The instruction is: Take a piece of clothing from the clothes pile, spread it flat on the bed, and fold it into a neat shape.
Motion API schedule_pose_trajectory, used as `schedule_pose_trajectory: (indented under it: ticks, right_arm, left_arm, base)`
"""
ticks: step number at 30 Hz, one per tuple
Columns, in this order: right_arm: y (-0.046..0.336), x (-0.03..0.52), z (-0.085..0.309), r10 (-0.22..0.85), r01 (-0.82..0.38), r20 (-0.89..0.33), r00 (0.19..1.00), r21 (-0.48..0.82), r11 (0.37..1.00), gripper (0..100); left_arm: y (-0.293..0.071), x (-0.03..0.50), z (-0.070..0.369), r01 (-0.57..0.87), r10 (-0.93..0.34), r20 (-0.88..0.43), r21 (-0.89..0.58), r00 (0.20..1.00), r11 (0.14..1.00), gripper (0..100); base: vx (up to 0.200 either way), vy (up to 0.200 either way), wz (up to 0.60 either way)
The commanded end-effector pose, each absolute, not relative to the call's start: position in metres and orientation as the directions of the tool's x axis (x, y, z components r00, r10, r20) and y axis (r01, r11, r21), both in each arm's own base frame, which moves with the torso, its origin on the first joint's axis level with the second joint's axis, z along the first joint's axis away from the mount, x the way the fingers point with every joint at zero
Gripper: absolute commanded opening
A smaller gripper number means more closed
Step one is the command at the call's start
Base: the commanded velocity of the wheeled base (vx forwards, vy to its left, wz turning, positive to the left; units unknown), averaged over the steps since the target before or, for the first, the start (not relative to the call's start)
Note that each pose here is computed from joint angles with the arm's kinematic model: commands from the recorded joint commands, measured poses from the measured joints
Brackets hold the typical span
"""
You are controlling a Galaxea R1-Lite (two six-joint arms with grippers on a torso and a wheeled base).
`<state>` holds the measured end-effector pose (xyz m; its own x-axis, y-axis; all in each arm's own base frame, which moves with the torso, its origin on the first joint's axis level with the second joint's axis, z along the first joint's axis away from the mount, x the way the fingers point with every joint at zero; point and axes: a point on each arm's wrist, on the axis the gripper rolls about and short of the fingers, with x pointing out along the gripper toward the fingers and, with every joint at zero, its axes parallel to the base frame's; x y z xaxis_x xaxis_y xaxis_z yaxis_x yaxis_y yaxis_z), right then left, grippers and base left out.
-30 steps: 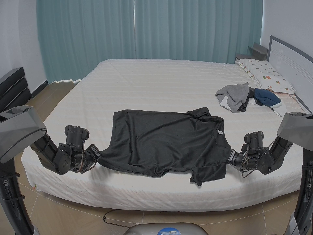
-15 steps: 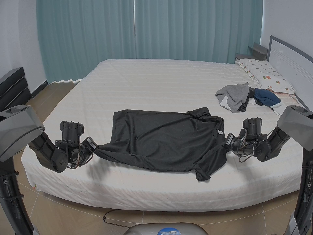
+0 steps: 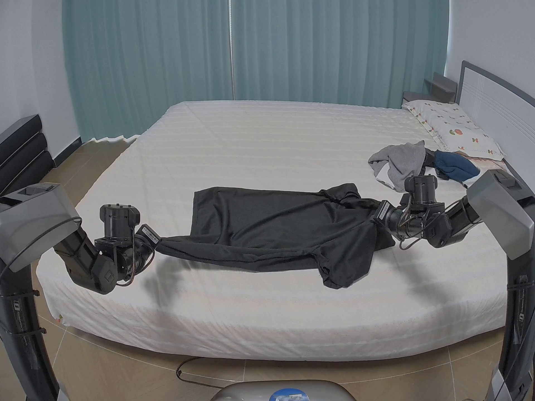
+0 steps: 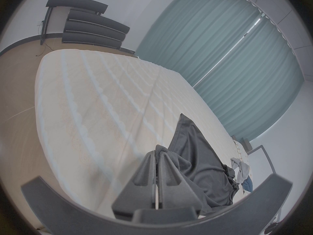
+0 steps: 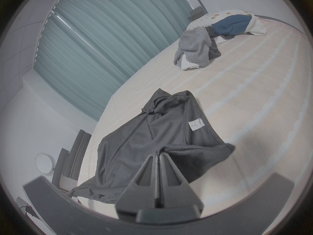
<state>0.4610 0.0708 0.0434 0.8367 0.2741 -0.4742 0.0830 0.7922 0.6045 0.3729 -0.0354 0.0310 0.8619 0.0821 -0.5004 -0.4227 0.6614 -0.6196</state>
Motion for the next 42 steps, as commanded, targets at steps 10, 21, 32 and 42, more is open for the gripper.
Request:
schedule_pose_trajectory:
  ticks: [10, 21, 32, 42]
  right_arm:
    - [0.093, 0.501, 0.012, 0.255, 0.056, -0.428, 0.867, 0.592, 0.804, 0]
    - [0.09, 0.511, 0.006, 0.236, 0.058, -0.407, 0.883, 0.592, 0.804, 100]
    - [0.056, 0.444, 0.036, 0.314, 0.092, -0.514, 0.798, 0.619, 0.78, 100]
    - [0.061, 0.403, 0.015, 0.393, 0.117, -0.617, 0.682, 0.623, 0.774, 100]
  left_arm:
    - [-0.035, 0.379, 0.014, -0.449, 0.09, -0.523, -0.617, 0.848, 0.646, 0]
    - [-0.035, 0.379, 0.014, -0.45, 0.089, -0.524, -0.617, 0.847, 0.646, 0]
    - [-0.035, 0.375, 0.014, -0.451, 0.087, -0.529, -0.614, 0.844, 0.648, 0]
    - [-0.037, 0.372, 0.013, -0.453, 0.082, -0.538, -0.607, 0.839, 0.653, 0]
  base:
    - [0.0, 0.0, 0.0]
    - [0.0, 0.0, 0.0]
    - [0.0, 0.0, 0.0]
    - [0.0, 0.0, 0.0]
